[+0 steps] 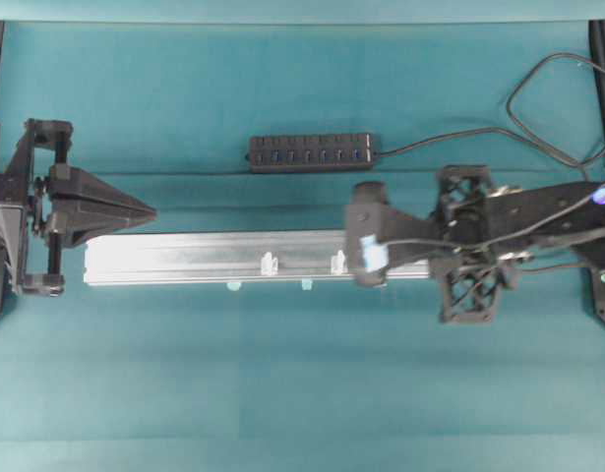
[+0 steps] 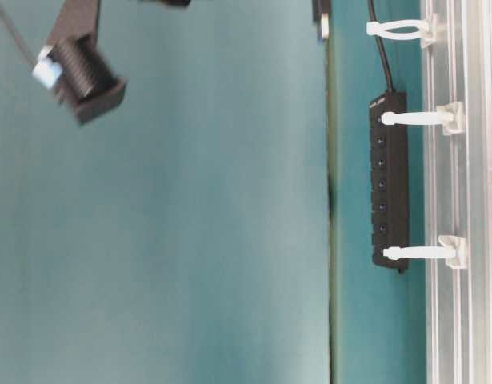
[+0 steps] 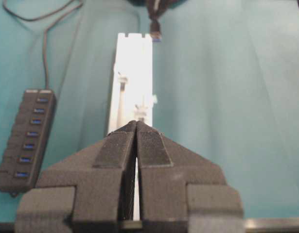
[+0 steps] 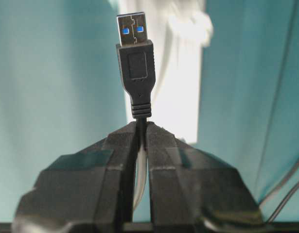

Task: Pass the USB cable through three rings with both arms.
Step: 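Lift the plug and carry it toward the rightmost white ring, then move the left gripper toward the middle of the rail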

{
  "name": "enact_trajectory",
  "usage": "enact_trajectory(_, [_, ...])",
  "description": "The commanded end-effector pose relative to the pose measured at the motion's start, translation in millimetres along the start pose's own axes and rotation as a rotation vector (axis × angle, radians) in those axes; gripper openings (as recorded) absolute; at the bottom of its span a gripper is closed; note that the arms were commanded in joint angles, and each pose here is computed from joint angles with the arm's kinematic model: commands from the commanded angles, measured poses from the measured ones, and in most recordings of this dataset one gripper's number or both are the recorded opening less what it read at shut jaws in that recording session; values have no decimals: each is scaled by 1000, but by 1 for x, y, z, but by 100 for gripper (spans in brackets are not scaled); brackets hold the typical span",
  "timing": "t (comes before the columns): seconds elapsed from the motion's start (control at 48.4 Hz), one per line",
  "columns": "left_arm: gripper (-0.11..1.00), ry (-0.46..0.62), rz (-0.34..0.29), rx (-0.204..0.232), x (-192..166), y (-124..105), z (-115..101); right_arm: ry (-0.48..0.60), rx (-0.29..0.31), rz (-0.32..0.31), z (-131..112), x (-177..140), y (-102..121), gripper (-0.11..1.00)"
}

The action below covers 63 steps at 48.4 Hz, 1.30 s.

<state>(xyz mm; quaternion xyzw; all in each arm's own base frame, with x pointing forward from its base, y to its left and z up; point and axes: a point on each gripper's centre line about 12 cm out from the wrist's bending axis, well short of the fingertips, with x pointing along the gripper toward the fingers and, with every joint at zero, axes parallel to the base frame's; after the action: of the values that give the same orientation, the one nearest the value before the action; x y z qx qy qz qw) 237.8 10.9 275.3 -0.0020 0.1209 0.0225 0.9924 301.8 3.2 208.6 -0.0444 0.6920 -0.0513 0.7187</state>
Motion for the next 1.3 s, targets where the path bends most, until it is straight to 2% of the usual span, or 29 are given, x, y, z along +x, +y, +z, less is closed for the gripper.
enact_trajectory(0.0, [2,-46,1,0,0,0,14,-25,4,-4,-11,-4,-8,-8])
enact_trajectory(0.186, [2,-80,2,-1,0,1,18,-37,21,-5,-31,12,-20,-8])
enact_trajectory(0.392, [2,-100,3,-2,2,1,21,-41,-13,-1,-43,36,-25,-8])
enact_trajectory(0.702, [2,-64,1,-27,18,1,21,-118,13,4,-35,57,-35,-8])
enact_trajectory(1.012, [2,-22,7,-27,35,2,18,-149,-17,6,-25,68,-34,-8])
enact_trajectory(1.28, [2,-8,14,-28,43,4,18,-216,-8,11,-11,72,-33,-8])
